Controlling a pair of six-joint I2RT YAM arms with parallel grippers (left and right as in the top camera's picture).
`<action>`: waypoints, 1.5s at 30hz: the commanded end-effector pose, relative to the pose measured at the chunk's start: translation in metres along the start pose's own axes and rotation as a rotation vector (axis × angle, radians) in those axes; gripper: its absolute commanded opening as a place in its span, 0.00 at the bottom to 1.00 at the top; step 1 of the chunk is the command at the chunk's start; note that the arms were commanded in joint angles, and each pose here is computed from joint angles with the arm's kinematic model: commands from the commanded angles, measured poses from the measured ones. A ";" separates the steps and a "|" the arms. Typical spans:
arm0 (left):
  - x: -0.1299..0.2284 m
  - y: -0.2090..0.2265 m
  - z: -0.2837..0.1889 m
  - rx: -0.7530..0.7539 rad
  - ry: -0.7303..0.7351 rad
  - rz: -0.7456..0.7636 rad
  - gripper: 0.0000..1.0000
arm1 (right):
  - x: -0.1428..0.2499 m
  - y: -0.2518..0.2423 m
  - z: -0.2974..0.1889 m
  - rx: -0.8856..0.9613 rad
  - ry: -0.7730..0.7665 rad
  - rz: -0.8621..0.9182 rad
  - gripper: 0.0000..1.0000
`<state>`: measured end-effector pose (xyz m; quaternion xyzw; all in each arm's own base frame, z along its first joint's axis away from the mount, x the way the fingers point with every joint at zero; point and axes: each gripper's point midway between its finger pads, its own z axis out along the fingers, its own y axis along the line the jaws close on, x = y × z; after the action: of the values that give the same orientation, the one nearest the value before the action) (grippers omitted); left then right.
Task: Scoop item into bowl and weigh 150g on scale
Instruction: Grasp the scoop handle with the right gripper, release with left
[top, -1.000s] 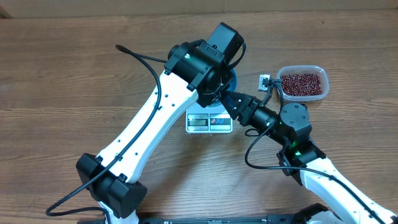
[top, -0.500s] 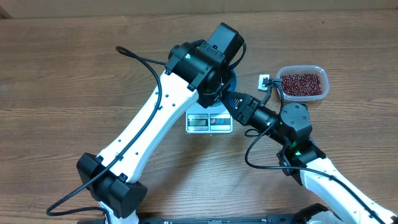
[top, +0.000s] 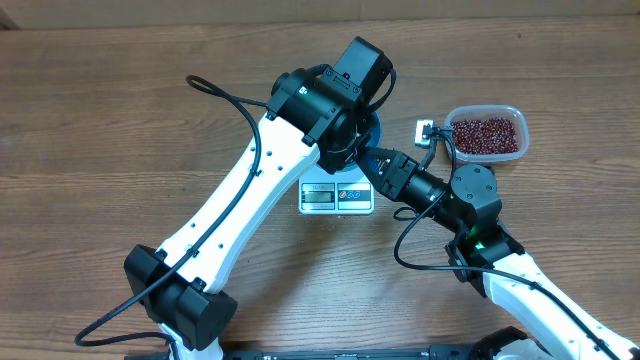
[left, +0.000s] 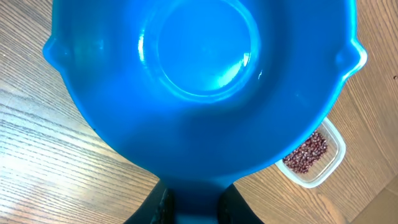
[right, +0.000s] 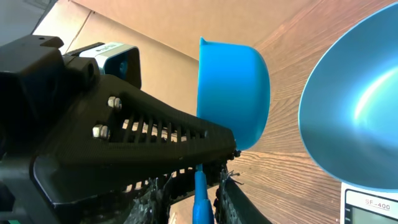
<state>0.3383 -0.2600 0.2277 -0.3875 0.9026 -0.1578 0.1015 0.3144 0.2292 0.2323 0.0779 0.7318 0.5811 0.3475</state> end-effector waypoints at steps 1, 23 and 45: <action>0.005 -0.007 0.002 0.020 0.016 -0.042 0.05 | 0.004 0.007 0.001 -0.018 0.033 0.030 0.24; -0.004 -0.006 0.002 0.017 -0.034 -0.049 0.04 | 0.015 0.009 0.000 -0.032 0.092 0.058 0.24; -0.004 0.000 0.002 -0.006 -0.034 -0.048 0.04 | -0.005 0.010 0.001 -0.026 -0.015 0.028 0.24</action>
<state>0.3421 -0.2570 0.2281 -0.4081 0.8927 -0.1556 0.1111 0.3118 0.2306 0.2324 0.0897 0.7303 0.5937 0.3258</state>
